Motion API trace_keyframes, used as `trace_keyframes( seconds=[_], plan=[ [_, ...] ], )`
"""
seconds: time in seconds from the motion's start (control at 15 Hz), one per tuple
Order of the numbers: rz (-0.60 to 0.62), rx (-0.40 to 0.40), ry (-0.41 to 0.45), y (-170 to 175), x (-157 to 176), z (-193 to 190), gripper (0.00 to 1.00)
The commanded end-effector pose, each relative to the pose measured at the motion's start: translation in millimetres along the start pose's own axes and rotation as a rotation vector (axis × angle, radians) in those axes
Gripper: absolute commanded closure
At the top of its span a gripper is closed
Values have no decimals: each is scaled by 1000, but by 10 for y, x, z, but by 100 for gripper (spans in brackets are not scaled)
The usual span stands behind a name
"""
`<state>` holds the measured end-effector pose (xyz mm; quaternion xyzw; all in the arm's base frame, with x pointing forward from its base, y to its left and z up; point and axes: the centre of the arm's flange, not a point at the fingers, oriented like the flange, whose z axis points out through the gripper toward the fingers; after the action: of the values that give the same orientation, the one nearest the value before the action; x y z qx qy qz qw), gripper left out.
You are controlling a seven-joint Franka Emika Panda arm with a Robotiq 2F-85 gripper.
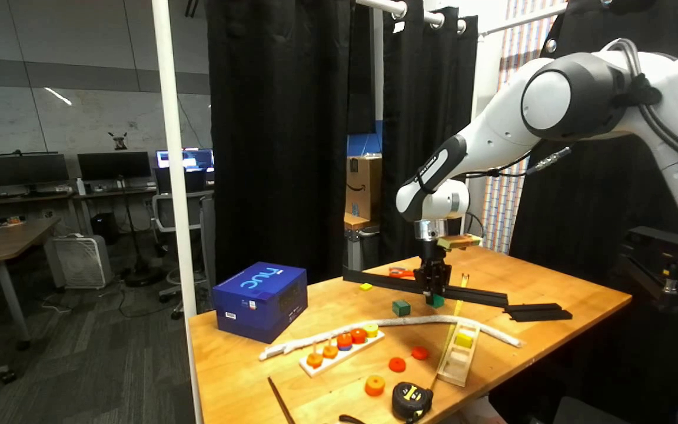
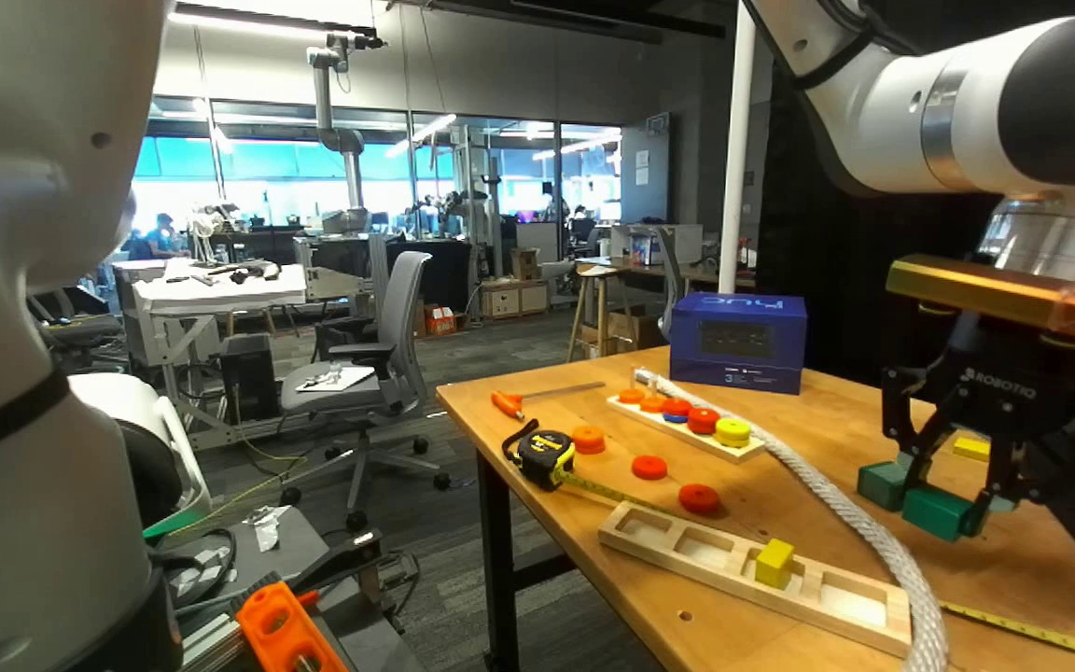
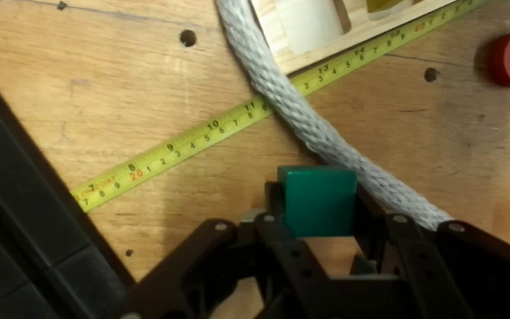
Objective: Put the right green square block at the left of the yellow square block on the wooden board
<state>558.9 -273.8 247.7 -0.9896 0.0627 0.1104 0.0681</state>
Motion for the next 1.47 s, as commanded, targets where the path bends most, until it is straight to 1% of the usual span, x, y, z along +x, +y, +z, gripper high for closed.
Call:
trace_keyframes(
  seconds=[0.0, 0.13, 0.4, 0.87, 1.13, 1.4],
  plan=[
    [20, -1, 18, -341, -141, -333, 76],
    [19, -4, 14, -492, -212, -426, 76],
    [-7, 11, -12, -784, -465, -523, 76],
    [-75, 47, -114, -1117, -978, -413, 76],
    [-110, 52, -163, -1203, -1192, -235, 76],
    [-156, 66, -190, -1138, -1301, -77, 76]
  ],
)
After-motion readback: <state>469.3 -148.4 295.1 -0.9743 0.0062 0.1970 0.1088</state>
